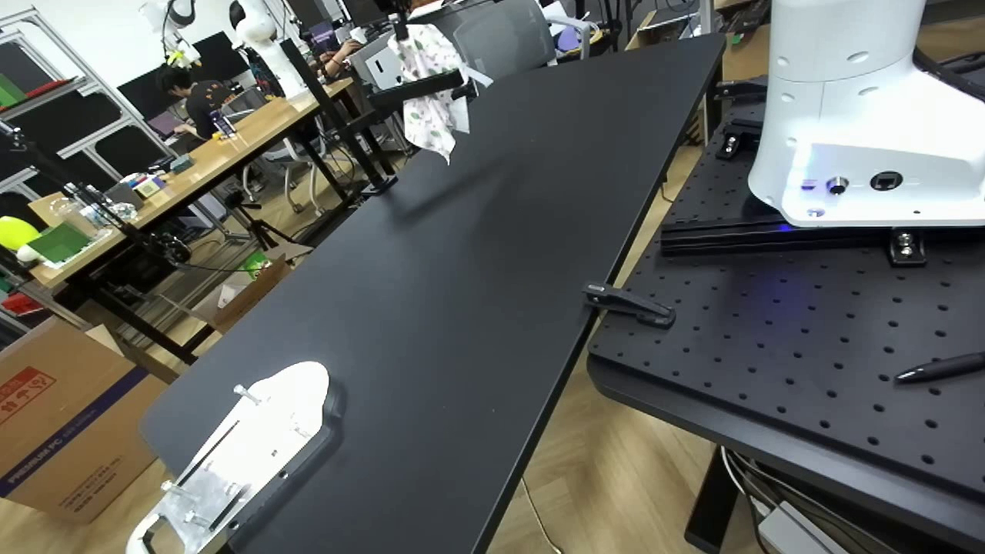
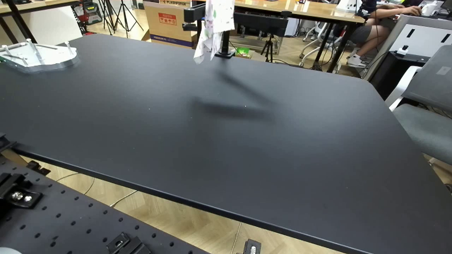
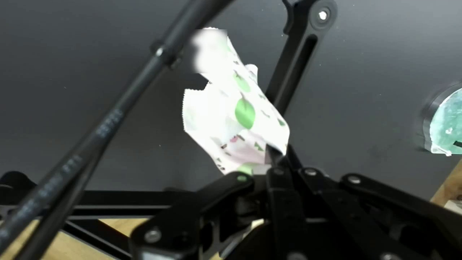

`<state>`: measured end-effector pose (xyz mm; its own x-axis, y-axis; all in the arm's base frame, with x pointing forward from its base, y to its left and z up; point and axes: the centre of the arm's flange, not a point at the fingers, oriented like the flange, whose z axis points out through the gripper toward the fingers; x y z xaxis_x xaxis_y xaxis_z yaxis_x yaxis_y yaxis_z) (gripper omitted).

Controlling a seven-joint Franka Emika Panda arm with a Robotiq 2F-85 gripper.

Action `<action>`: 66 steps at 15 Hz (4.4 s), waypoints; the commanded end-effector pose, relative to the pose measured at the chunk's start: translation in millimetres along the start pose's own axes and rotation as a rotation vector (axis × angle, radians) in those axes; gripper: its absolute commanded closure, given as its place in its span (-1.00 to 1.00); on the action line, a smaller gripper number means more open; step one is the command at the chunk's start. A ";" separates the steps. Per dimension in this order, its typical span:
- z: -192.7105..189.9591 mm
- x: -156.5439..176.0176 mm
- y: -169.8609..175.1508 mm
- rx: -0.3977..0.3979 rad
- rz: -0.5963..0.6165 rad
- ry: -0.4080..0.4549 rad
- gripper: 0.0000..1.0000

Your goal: Hang the cloth on the stand

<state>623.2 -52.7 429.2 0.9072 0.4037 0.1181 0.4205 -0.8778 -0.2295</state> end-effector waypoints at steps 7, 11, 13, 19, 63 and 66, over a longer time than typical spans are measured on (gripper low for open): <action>28.4 27.6 -56.4 0.033 -0.023 -0.064 0.99; 56.6 19.1 -55.5 0.069 -0.011 -0.138 0.99; 74.6 12.4 -54.2 0.086 -0.010 -0.184 0.99; 120.8 -0.2 -48.2 0.115 -0.010 -0.300 0.99; 208.5 75.8 -178.1 -0.390 -0.429 -0.345 -1.00; 213.0 67.5 -177.2 -0.379 -0.462 -0.339 -1.00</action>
<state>612.2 185.1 271.9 0.6149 0.7626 -0.2009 0.7884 -0.6007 0.1328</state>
